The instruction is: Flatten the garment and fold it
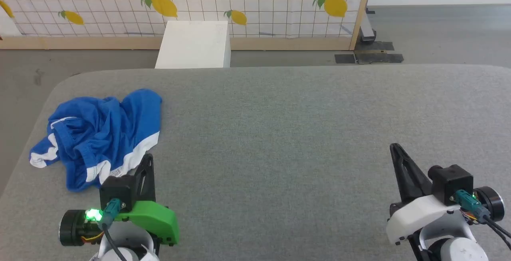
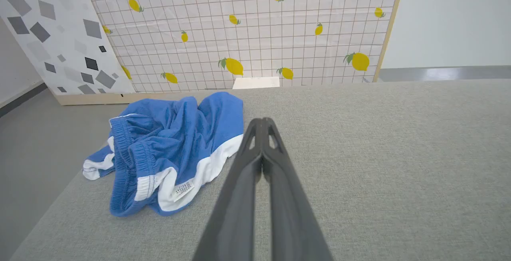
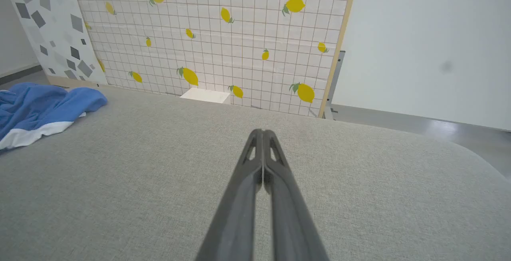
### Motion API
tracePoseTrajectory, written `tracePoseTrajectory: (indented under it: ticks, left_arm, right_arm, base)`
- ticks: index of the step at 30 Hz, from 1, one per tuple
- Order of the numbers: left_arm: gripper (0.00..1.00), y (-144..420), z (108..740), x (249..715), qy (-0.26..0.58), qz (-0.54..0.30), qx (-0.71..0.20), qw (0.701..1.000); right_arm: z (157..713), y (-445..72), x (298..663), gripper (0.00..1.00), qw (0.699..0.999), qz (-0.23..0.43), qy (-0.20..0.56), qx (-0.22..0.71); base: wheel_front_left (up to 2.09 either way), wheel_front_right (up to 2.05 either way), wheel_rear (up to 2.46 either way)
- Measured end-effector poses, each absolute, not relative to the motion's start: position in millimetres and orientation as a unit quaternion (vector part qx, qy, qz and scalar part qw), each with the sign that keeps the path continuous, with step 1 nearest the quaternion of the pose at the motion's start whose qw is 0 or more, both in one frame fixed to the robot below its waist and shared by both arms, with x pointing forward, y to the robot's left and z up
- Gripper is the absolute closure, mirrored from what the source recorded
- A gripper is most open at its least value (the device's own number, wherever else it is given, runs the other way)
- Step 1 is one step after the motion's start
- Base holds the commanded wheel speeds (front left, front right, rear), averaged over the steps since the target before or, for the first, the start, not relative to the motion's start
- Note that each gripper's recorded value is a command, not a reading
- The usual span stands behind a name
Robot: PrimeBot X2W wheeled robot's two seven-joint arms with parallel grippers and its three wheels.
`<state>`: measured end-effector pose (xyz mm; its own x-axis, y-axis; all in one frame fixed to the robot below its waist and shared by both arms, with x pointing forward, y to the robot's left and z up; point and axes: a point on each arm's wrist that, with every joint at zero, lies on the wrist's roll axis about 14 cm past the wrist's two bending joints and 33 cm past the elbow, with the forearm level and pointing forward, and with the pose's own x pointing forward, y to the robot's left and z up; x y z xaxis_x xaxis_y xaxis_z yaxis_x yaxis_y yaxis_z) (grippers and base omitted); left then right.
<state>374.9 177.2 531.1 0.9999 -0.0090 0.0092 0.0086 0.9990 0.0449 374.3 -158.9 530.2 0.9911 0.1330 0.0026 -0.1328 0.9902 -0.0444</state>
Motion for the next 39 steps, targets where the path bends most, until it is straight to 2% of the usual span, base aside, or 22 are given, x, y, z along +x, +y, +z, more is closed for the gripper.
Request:
tracePoseTrajectory:
  ticks: [10, 11, 39]
  left_arm:
    - [1.00, 177, 531, 375, -0.005, -0.004, 0.022, 1.000]
    - [0.00, 177, 531, 375, -0.005, -0.004, 0.022, 1.000]
    - [0.00, 190, 530, 367, -0.013, 0.017, 0.008, 1.000]
  right_arm:
    - [530, -159, 374, 1.00, 0.998, 0.067, -0.003, -0.022]
    - [530, -159, 374, 0.00, 0.998, 0.067, -0.003, -0.022]
    - [523, -147, 378, 0.00, 0.996, 0.085, -0.003, 0.011]
  base:
    - [0.00, 0.00, 0.00]
    - [0.00, 0.00, 0.00]
    - [0.00, 0.00, 0.00]
